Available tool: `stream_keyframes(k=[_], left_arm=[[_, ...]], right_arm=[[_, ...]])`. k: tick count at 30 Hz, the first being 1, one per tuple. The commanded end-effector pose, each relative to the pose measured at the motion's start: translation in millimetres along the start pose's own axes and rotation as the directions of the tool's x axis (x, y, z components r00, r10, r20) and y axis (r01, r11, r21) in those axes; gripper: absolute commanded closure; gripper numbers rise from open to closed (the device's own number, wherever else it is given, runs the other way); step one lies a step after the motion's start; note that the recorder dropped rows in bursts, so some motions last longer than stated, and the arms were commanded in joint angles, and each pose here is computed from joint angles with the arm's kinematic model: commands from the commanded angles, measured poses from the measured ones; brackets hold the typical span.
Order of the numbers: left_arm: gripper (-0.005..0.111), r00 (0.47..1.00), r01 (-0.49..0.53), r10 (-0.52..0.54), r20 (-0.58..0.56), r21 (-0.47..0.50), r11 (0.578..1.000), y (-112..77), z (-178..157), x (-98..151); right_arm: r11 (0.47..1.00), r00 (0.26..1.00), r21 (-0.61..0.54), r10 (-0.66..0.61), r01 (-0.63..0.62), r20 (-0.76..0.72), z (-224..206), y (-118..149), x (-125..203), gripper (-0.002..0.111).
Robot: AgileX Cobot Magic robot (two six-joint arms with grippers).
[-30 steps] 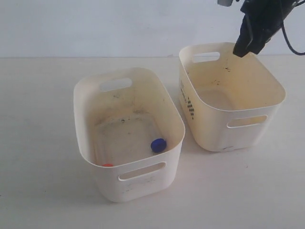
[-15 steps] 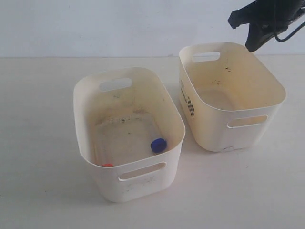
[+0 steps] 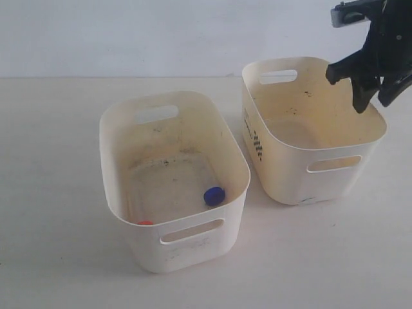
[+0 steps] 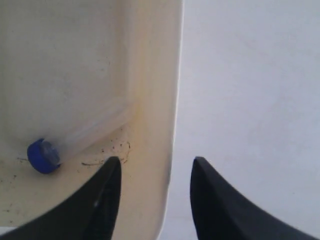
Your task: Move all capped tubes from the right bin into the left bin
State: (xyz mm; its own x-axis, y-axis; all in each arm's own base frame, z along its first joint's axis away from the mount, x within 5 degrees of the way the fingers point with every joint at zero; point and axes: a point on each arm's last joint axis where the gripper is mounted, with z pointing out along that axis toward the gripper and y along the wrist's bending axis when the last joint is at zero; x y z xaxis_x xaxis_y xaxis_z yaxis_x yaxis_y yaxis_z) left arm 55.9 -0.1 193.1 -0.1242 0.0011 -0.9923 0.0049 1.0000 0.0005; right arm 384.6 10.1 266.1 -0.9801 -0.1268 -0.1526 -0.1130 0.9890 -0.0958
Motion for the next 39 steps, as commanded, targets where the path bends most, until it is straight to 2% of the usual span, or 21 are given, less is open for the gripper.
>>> stream_keyframes(k=[1,24,27,30,39], left_arm=[[0.102,1.000,0.016,-0.016,0.009,0.001,1.000,-0.1,0,-2],[0.102,1.000,0.016,-0.016,0.009,0.001,1.000,-0.1,0,-2],[0.102,1.000,0.016,-0.016,0.009,0.001,1.000,-0.1,0,-2],[0.102,1.000,0.016,-0.016,0.009,0.001,1.000,-0.1,0,-2],[0.102,1.000,0.016,-0.016,0.009,0.001,1.000,-0.1,0,-2]], right_arm=[[1.000,1.000,0.025,-0.007,0.007,-0.026,5,-4,5,0.066],[0.999,0.993,0.014,0.033,-0.031,-0.110,38,-1,2,0.067],[0.999,0.993,0.014,0.032,-0.031,-0.114,40,-1,1,0.081],[0.999,0.993,0.020,0.030,-0.028,-0.110,38,-2,2,0.108],[0.999,0.994,0.021,0.033,-0.031,-0.106,37,-2,1,0.108]])
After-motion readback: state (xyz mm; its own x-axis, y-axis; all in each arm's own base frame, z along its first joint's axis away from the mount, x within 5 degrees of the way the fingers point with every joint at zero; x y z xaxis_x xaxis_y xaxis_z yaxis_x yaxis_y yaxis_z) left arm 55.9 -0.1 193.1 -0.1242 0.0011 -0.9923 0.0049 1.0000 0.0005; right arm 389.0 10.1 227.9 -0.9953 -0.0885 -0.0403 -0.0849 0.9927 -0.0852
